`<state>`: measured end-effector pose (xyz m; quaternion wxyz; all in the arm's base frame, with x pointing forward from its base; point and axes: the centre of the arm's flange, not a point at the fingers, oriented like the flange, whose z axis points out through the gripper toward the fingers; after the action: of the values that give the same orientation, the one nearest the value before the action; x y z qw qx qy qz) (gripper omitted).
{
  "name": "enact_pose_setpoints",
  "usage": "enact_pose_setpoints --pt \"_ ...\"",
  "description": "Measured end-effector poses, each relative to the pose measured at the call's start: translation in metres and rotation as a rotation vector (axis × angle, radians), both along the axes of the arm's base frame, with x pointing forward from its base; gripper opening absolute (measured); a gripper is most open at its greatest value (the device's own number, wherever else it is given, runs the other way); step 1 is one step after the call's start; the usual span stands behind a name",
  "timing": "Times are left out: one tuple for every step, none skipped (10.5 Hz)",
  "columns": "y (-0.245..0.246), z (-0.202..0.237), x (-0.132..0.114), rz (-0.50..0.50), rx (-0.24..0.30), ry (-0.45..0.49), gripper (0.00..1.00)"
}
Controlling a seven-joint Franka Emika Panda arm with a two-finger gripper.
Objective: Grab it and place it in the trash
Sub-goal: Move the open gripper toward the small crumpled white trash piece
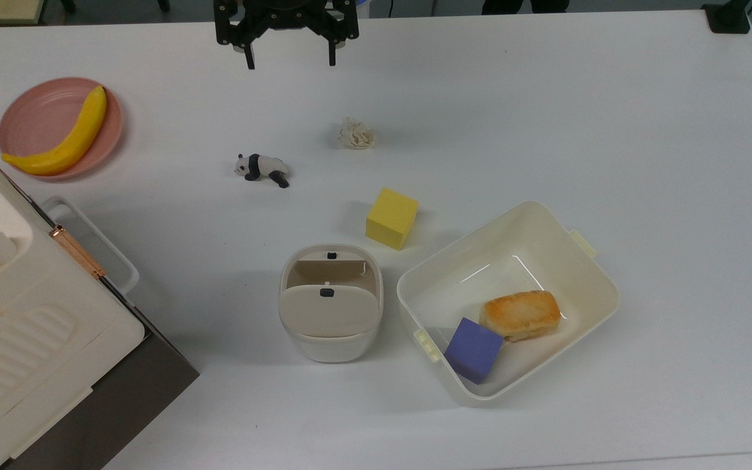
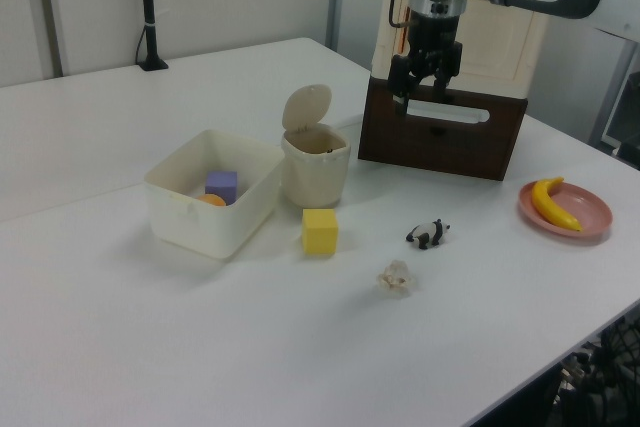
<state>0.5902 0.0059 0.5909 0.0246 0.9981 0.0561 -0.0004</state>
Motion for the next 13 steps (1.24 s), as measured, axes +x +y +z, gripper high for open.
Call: enact_pose_setpoints --pt "0.0 0.0 0.0 0.0 0.0 0.0 1.0" --pt "0.0 0.0 0.0 0.0 0.0 0.0 1.0" --pt "0.0 0.0 0.0 0.0 0.0 0.0 1.0" --pt "0.0 0.0 0.0 0.0 0.0 0.001 1.0" --pt "0.0 0.0 0.0 0.0 0.0 0.001 1.0" --pt "0.0 0.0 0.0 0.0 0.0 0.001 1.0" --pt "0.0 0.0 0.0 0.0 0.0 0.001 1.0" --pt "0.0 -0.001 0.0 0.0 0.0 0.001 1.0" --pt "0.0 -0.001 0.0 0.0 0.0 0.002 1.0" --pt "0.0 -0.002 0.0 0.0 0.0 0.003 1.0" --pt "0.001 -0.003 0.0 0.001 0.0 0.007 1.0" --pt "0.002 -0.007 -0.001 0.003 0.0 0.015 1.0" --pt "0.004 -0.012 -0.003 0.006 0.0 0.026 1.0"
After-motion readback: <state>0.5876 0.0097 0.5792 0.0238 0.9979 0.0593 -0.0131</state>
